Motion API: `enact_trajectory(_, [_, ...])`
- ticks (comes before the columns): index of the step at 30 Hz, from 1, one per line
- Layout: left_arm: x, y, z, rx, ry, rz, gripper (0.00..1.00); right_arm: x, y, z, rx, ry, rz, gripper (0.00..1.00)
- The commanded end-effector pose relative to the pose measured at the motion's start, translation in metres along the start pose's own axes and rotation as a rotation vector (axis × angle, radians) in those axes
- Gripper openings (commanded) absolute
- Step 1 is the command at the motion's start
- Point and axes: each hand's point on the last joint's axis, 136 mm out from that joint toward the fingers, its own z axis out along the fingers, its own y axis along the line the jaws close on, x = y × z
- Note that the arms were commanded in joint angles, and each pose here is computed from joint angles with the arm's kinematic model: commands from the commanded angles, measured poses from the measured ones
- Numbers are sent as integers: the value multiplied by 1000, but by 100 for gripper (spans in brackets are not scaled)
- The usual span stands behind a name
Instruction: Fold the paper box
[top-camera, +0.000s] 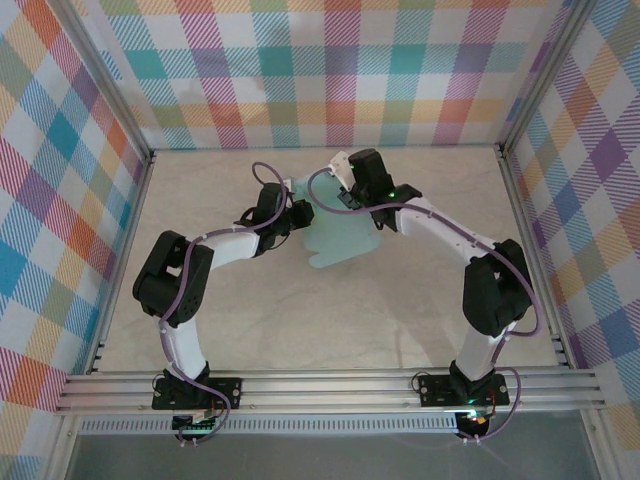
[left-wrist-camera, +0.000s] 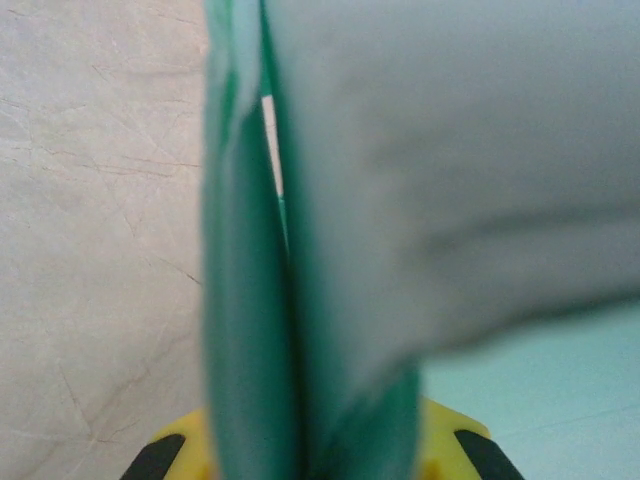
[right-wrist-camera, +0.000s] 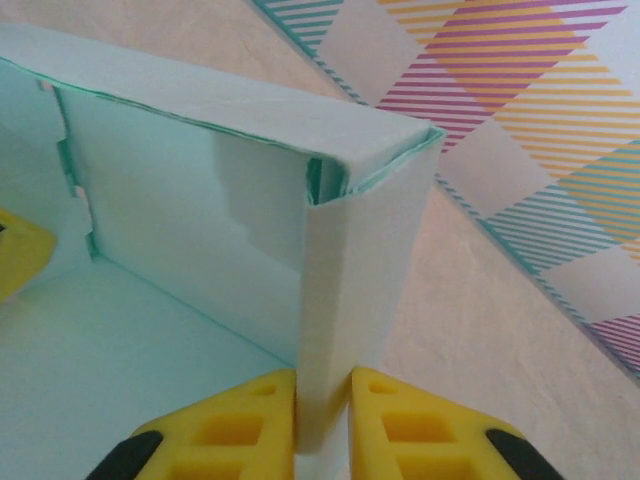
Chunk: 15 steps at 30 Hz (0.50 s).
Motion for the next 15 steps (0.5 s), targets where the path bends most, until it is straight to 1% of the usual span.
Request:
enact_trajectory(1, [-21,-38,-5,132,-46,36,0,3,12,11,16,1,-32,12])
enact_trajectory(2, [-21,-38,-5,131,-45,36,0,3,12,12,21,-1,-33,10])
enact_trajectory(4, [-22,-38,-5,133,-46,36,0,2,13,12,28,-1,-39,10])
enact_trajectory(5, [-22,-38,-5,132,-46,37,0,3,14,13,30,1,-41,10])
enact_trajectory(8, [-22,-39,-6,135,-47,38,0,3,15,17,45,8,-49,18])
enact_trajectory(15, [-23,-40,-6,136,-48,39,0,2,11,24,96,20,-74,21])
